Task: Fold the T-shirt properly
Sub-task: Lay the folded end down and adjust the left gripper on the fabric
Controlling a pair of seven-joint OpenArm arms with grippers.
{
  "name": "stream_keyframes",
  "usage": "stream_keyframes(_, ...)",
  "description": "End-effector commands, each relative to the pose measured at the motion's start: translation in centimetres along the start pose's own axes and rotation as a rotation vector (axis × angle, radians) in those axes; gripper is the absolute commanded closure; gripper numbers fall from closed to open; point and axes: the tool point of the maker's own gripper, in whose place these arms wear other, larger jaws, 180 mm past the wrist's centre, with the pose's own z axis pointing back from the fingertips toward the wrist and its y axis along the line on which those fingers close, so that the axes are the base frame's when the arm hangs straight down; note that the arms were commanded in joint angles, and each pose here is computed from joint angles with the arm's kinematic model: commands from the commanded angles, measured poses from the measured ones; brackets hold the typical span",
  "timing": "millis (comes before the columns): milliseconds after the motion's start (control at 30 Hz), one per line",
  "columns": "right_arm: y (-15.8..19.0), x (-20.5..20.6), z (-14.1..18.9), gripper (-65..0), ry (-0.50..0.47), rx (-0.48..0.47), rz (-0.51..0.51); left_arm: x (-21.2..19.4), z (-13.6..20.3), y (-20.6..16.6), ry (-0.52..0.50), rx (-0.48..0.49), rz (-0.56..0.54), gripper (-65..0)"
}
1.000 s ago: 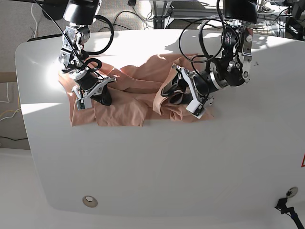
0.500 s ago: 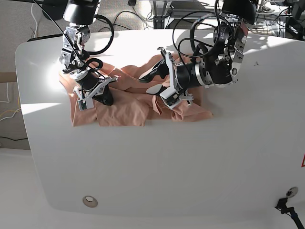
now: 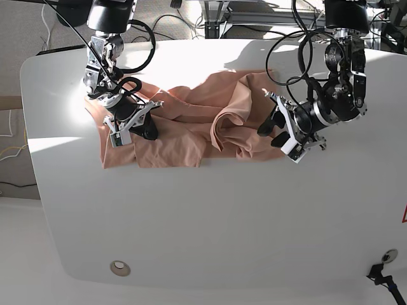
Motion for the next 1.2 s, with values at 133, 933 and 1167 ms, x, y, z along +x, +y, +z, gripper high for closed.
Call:
stream_keyframes(133,-0.4,-1.1,0.2,0.0,0.064,-0.013,0.026,-1.6,-2.0,-1.2,0.029,-0.072,0.041,-24.1)
stream_keyframes(933,-0.3,-1.0,0.1,0.0,0.063,-0.011,0.027,1.2,-1.5,-2.6,-0.075,-0.08,-0.004,-23.9)
stream_keyframes(1167,-0.2,-1.1,0.1,0.0,0.064,-0.009,0.025,-3.5,-1.9,2.0,0.055,0.028,0.069,-26.4)
